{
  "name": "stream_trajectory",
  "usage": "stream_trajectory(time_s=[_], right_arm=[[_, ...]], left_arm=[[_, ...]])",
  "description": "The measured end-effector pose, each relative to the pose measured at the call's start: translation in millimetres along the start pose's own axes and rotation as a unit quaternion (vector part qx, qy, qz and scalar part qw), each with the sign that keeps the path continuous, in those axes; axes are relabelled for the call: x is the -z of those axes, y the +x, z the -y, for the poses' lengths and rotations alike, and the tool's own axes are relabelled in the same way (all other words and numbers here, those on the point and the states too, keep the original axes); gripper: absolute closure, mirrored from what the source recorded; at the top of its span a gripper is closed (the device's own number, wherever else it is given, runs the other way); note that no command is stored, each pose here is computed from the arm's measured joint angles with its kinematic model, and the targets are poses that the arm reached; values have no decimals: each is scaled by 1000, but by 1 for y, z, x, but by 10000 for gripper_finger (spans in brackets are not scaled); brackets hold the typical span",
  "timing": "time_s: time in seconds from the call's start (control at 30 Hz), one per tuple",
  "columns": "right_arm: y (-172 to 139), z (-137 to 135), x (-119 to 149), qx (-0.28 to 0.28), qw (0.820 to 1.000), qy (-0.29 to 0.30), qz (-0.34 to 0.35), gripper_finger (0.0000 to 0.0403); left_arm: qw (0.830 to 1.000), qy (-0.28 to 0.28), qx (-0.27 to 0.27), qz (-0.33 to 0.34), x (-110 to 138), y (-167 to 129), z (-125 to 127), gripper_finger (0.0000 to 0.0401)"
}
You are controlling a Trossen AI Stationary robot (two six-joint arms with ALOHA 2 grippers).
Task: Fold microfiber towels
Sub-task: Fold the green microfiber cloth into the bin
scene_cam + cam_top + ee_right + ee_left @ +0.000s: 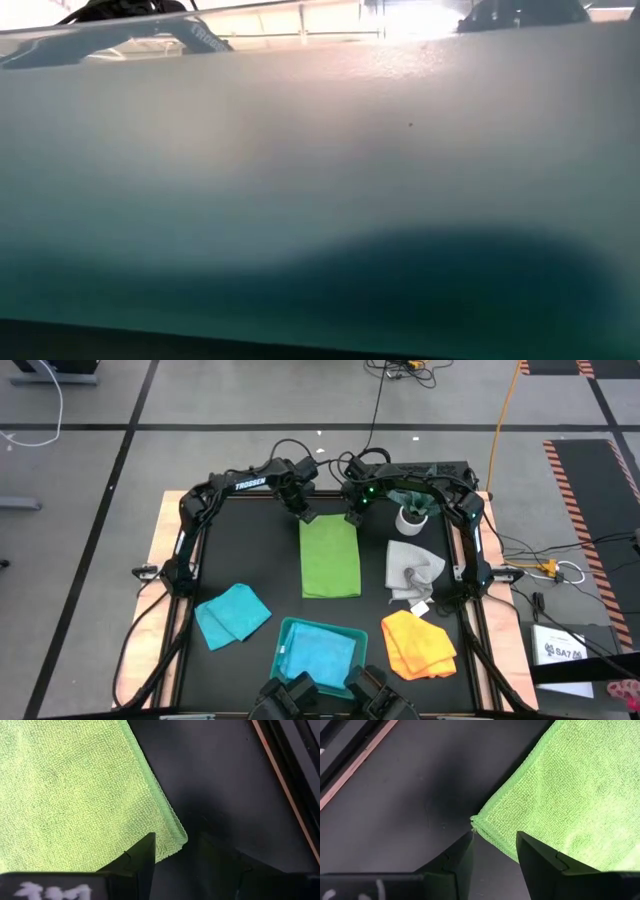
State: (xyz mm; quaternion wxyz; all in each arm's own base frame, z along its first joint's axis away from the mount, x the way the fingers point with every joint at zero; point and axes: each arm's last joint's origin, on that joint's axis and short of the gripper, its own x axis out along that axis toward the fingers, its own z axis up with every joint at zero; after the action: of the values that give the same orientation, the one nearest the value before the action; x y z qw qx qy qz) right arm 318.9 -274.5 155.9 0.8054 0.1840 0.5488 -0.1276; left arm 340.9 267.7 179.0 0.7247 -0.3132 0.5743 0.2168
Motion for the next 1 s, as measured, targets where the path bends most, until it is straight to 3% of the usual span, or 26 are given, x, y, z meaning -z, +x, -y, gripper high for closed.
stream_trajectory(time_s=[0.27,0.53,0.7,0.83,1.0], right_arm=[[-1,3,-1,-33,999,10,17,264],[-1,3,0,-33,999,18,11,264],[-1,2,4,-33,998,59,-12,264],[0,-3,9,7,997,56,-52,264],[6,-11,6,-11,997,62,-46,264]], left_arm=[[1000,-3,-1,0,0,0,-2,252],[1000,-3,-1,0,0,0,-2,252],[1000,-3,-1,0,0,0,-2,252],[1000,-3,-1,0,0,0,-2,252],[1000,-3,-1,0,0,0,-2,252]])
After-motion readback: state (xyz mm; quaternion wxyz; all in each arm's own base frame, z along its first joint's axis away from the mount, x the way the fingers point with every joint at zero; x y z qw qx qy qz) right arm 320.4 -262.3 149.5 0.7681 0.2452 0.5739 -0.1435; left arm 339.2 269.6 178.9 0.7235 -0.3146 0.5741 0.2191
